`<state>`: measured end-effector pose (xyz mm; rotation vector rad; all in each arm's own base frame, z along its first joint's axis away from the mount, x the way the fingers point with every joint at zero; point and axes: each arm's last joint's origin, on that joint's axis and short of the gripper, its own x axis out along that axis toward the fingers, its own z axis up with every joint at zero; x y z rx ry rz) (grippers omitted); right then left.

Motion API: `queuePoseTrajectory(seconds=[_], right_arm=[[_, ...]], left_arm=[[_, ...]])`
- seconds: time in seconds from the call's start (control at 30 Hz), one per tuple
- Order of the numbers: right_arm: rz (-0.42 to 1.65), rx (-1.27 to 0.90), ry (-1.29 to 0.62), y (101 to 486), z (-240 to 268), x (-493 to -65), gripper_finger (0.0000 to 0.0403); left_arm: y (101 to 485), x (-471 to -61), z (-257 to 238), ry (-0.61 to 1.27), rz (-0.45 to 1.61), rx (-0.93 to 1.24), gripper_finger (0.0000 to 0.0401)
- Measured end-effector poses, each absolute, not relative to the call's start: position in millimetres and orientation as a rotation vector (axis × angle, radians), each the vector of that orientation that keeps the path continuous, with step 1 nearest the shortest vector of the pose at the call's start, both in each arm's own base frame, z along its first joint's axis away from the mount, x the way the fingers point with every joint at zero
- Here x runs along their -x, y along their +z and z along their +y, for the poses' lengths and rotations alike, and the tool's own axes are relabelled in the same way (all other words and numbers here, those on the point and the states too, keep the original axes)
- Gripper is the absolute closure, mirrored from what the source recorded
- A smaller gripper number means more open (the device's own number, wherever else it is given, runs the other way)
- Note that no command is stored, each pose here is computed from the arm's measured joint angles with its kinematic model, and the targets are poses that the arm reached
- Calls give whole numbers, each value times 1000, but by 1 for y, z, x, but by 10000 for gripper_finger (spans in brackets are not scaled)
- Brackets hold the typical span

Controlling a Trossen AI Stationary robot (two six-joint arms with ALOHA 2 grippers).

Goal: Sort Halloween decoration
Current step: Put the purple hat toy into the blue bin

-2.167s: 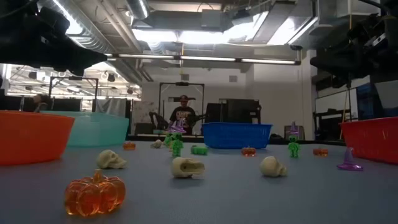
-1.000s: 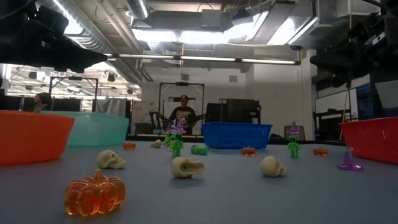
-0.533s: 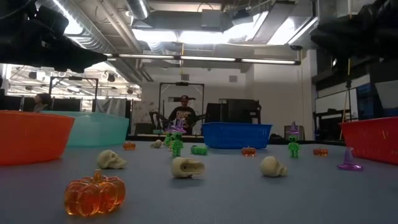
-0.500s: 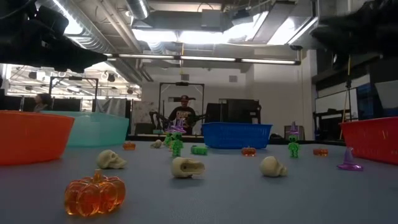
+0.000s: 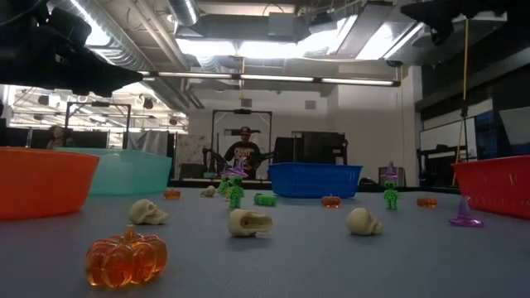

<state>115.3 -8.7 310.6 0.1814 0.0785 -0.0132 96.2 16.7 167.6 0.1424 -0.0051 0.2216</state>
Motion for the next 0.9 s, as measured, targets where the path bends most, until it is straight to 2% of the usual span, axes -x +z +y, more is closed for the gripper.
queuePoseTrajectory(seconds=[0.2,0.33,0.63,0.9], right_arm=[[376,-220,19,327,-9,-137,178],[529,-238,5,323,-11,-158,178],[801,-236,110,283,6,-207,178],[952,-38,92,251,36,-230,178]], left_arm=[[167,-96,17,222,-5,-142,401],[168,-96,17,222,-5,-142,401],[167,-96,17,222,-5,-141,401],[167,-96,17,221,-5,-141,401]])
